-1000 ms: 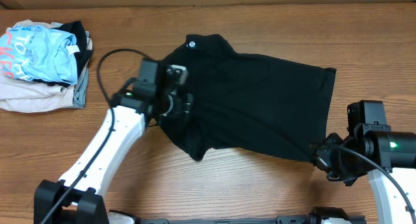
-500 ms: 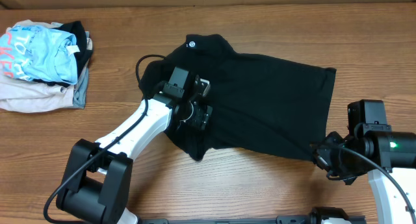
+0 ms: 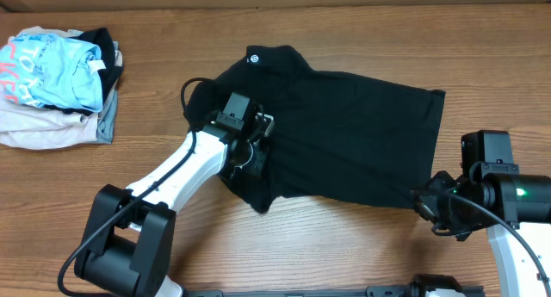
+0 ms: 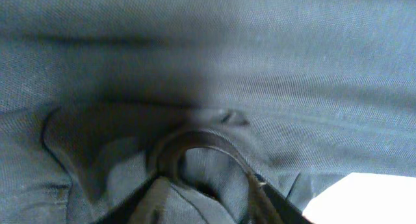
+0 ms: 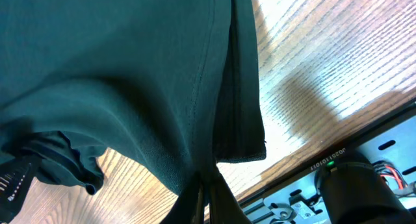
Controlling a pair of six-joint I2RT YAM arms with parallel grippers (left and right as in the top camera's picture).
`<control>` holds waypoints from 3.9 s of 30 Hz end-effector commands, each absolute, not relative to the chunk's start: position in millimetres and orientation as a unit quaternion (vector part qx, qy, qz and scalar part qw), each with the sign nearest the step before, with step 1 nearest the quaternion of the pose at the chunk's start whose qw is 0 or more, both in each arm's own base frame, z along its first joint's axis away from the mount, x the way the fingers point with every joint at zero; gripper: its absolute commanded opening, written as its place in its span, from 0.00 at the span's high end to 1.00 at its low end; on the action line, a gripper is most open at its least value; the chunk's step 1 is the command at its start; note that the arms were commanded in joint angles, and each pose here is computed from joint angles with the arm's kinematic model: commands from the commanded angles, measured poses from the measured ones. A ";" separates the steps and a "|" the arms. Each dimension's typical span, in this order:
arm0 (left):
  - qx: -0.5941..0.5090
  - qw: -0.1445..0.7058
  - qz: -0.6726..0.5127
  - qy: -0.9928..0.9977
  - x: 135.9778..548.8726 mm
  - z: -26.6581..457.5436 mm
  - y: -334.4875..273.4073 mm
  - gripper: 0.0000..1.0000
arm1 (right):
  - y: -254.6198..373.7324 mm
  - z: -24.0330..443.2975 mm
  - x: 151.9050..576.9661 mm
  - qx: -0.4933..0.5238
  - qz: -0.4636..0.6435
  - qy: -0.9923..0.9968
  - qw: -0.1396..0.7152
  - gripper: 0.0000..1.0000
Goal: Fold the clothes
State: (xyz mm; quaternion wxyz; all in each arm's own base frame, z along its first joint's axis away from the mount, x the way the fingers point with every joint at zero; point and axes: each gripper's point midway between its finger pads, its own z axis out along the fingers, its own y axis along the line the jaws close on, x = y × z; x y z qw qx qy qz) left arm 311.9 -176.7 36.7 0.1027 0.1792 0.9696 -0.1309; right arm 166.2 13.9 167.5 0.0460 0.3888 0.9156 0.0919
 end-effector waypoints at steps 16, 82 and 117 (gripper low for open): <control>0.082 0.058 -0.097 0.990 319.7 64.1 -134.0 0.96 | 10.1 169.8 182.5 0.374 0.095 0.919 0.085 0.96; -0.169 0.235 0.042 0.956 267.7 272.0 13.1 0.96 | 5.9 176.6 148.3 0.375 0.067 0.923 0.059 0.96; -0.091 0.671 0.087 0.731 233.7 582.4 38.4 0.96 | -33.7 503.4 220.1 0.202 0.030 0.811 0.548 0.96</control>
